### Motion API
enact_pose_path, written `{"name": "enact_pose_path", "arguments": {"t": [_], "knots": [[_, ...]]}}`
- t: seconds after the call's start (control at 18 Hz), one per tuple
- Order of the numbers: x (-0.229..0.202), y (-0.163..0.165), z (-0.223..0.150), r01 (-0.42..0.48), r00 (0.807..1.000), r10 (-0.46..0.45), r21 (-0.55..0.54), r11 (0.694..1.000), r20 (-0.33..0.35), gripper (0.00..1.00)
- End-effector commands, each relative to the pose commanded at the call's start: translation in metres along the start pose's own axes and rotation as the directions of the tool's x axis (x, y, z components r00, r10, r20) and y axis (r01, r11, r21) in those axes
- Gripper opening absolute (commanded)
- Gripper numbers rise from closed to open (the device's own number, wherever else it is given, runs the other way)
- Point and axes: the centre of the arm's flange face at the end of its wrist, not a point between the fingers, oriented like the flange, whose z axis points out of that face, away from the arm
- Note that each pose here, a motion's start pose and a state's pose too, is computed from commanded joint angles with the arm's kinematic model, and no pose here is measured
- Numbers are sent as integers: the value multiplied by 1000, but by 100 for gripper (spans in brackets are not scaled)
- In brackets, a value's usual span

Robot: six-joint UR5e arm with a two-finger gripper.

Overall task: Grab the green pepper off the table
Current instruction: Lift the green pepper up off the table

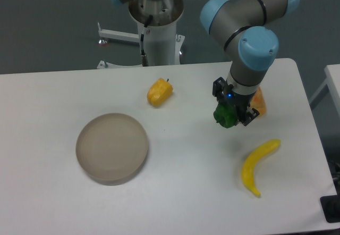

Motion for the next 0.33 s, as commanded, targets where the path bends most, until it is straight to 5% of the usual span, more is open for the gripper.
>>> {"name": "enact_pose_path", "arguments": {"t": [0.33], "knots": [[1,-2,4,-3,1000,3,0,1000,-3,11]]}}
